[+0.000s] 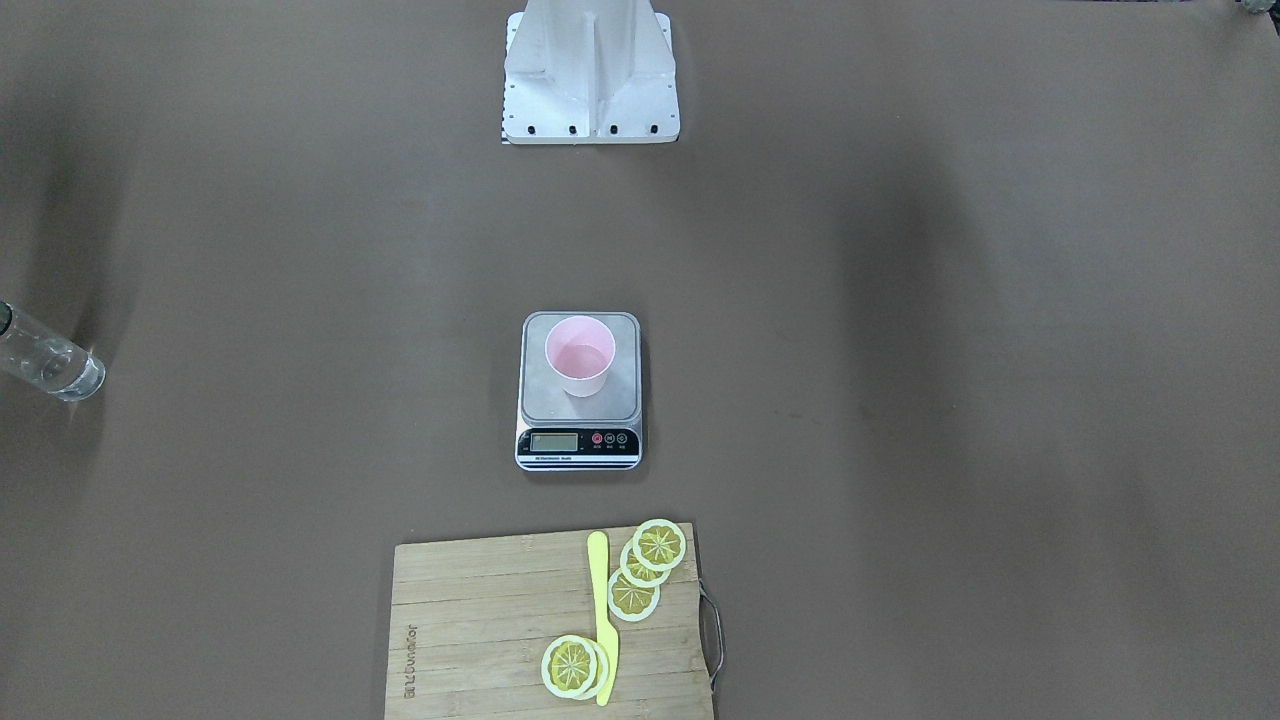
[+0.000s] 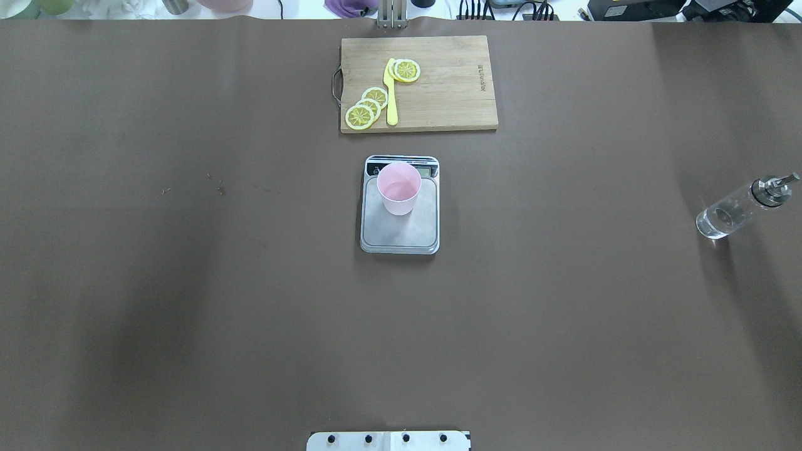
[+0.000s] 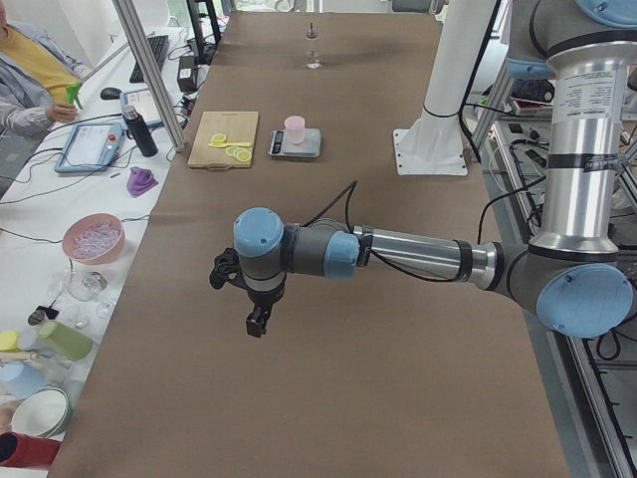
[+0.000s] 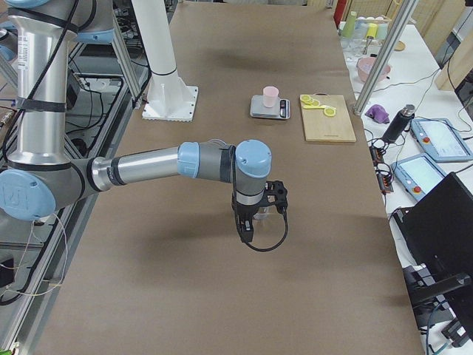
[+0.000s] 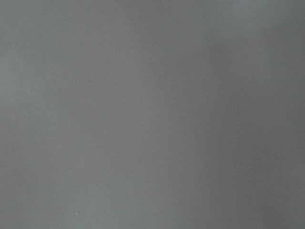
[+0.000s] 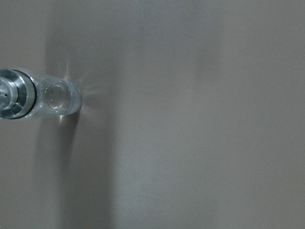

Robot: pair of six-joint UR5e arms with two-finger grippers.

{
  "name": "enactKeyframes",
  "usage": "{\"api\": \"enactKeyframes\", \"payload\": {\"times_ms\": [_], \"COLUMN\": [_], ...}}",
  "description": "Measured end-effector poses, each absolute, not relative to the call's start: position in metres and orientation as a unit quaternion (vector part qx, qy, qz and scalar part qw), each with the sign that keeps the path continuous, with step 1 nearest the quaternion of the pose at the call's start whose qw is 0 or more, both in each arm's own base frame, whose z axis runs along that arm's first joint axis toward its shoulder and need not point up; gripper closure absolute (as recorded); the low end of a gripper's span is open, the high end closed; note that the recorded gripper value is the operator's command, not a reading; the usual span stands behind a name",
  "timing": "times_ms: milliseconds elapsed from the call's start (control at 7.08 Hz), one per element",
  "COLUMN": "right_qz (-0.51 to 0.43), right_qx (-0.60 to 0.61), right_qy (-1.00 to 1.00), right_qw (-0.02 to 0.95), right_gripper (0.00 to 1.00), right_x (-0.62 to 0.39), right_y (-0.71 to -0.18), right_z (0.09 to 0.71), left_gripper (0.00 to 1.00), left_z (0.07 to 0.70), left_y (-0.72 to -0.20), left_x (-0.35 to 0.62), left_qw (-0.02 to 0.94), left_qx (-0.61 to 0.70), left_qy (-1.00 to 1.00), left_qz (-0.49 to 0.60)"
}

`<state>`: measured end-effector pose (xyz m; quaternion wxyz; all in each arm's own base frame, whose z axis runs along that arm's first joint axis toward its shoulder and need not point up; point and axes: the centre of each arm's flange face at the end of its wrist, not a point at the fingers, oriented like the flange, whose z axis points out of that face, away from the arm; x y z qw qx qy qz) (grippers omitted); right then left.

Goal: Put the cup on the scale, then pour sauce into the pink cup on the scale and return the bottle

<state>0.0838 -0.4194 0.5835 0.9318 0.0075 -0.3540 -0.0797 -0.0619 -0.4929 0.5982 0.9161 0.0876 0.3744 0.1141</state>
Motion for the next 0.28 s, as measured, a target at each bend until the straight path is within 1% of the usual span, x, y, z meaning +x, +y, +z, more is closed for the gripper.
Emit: {"api": "enactKeyframes", "payload": {"times_ms": [282], "right_qz": [-0.079], "right_qx": [0.005], "right_qy": [-0.354], "right_qw": [0.932], "right_gripper": [0.00], "right_x": [0.0836], "right_y": [-0.4179], "right_z": [0.5858], "left_gripper": [0.02], "left_z": [0.5980], "left_y": [-0.4930], "left_x": [-0.0619], "left_qw": [0.916], "left_qx": [0.088], "left_qy": [0.374], "left_qz": [0.114]}}
